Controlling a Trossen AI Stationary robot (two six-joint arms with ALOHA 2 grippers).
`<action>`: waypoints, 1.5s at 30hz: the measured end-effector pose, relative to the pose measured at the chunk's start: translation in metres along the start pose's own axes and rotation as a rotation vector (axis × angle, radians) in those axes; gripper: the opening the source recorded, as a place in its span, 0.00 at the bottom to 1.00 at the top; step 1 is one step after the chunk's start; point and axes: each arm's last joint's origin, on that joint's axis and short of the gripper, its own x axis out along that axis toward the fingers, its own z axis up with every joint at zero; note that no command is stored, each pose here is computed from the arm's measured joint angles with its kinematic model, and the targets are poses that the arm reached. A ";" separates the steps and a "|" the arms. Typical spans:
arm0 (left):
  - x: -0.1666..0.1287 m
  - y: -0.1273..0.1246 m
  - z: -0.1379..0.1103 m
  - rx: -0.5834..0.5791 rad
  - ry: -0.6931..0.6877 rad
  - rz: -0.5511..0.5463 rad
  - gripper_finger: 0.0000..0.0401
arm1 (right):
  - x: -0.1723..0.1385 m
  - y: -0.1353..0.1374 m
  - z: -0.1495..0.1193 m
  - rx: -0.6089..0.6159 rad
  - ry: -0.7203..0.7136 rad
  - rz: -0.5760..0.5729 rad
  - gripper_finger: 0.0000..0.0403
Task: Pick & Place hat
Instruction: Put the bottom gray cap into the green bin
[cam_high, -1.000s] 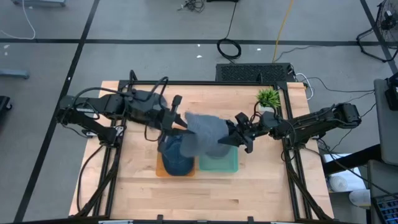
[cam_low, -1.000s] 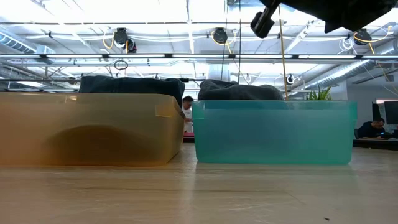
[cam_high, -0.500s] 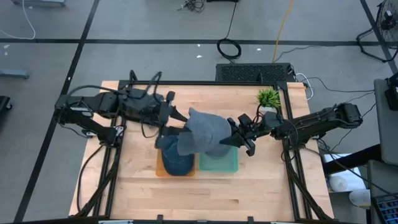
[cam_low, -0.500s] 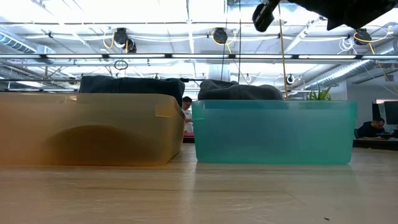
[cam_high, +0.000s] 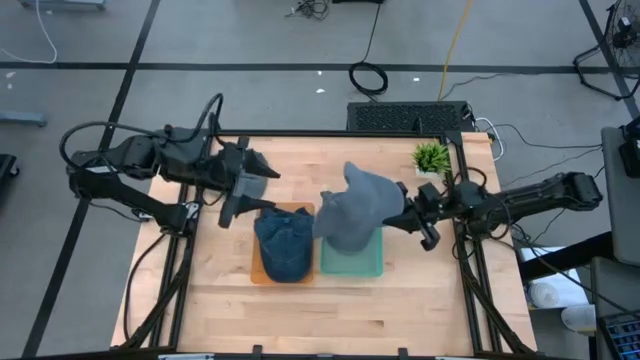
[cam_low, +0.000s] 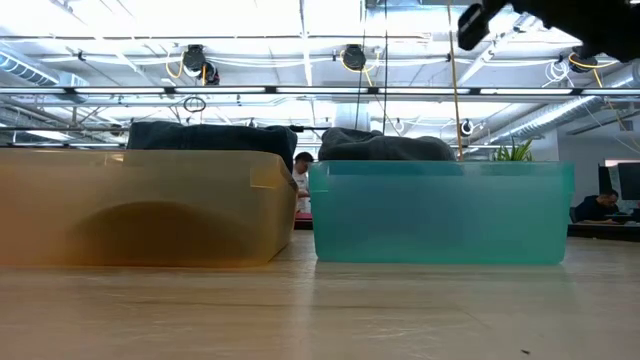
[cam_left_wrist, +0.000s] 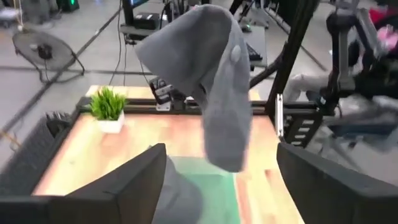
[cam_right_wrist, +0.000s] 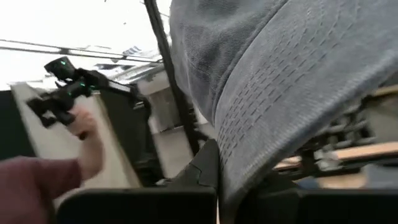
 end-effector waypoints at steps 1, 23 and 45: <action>0.000 0.001 0.000 -0.026 0.000 0.003 0.79 | -0.003 0.001 -0.001 -0.031 -0.007 -0.007 0.00; 0.008 0.017 0.000 -0.130 0.002 0.075 0.79 | -0.001 0.021 -0.016 -0.540 -0.001 -0.322 0.00; 0.057 0.012 0.005 -0.036 -0.036 -0.085 0.79 | 0.044 0.022 -0.003 -0.523 0.045 -0.335 0.00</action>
